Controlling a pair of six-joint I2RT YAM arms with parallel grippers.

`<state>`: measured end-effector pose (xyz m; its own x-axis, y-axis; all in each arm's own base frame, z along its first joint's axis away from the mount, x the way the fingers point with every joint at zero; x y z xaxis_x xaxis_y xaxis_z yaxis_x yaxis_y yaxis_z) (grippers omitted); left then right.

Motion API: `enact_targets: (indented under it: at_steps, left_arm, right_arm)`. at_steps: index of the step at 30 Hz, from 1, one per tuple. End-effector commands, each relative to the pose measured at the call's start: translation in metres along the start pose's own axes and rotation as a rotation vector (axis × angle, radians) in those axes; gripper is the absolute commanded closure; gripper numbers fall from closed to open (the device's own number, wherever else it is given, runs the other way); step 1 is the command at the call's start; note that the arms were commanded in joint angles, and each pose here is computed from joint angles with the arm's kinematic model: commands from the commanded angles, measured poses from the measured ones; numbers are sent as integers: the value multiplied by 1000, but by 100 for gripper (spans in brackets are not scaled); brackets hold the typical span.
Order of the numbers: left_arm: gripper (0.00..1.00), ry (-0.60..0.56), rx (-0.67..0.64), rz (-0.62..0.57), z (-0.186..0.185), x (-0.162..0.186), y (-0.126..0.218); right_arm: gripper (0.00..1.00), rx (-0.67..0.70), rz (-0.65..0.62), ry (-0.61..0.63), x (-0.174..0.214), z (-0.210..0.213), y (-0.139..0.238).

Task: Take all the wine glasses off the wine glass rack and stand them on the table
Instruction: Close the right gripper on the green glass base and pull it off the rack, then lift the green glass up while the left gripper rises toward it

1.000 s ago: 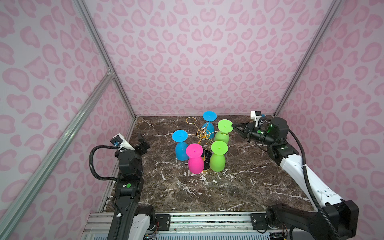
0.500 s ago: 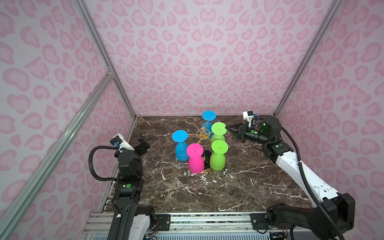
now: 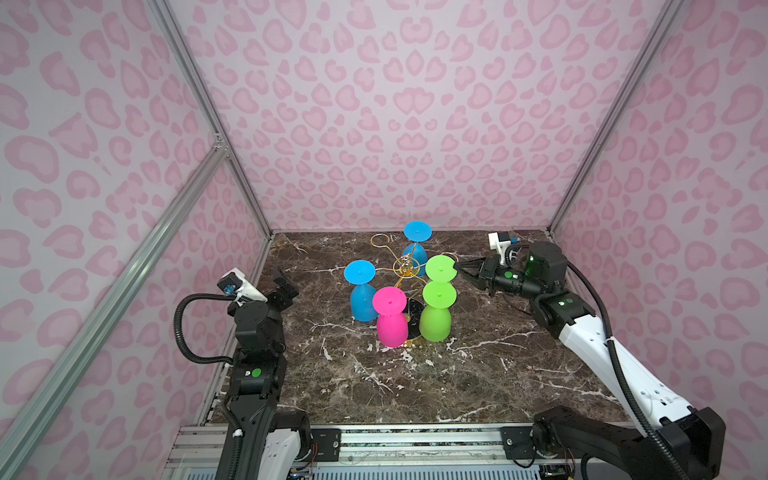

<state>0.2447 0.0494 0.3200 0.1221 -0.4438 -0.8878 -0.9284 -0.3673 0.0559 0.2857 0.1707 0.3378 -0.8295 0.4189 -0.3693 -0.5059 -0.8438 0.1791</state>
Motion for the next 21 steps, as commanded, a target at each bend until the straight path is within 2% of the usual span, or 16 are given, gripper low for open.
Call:
enact_targets:
  at_steps: [1, 7, 10, 15, 18, 21]
  left_arm:
    - [4, 9, 0, -13, -2, -6, 2]
    - [4, 41, 12, -35, -3, -12, 8]
    - [4, 96, 51, -56, -6, -19, 16]
    - [0, 164, 249, -20, -38, -46, 39]
    - [3, 140, 370, 17, -66, -75, 55]
    - [6, 105, 515, 109, -100, -97, 61]
  right_arm:
    - [100, 21, -75, 13, -7, -5, 11]
    - [100, 21, -151, -3, -17, -10, 40]
    - [100, 32, -184, 9, -20, -8, 59]
    - [100, 69, -276, 52, -37, 0, 98]
    - [100, 119, -336, 125, -48, 8, 116]
    - [100, 159, -394, 239, -63, 21, 123]
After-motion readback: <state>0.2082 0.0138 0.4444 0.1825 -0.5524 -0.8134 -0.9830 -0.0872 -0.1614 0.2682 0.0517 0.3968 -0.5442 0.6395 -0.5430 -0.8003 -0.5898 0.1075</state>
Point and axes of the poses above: each gripper's point midway between its finger pads, its own y axis back along the fingers, its own z axis along the line the jaws close on, x = y × z, the point moved 5 cm from there along y, back along the fingers, and after that the axes turned 6 degrees about y, right-handed, at the moved point
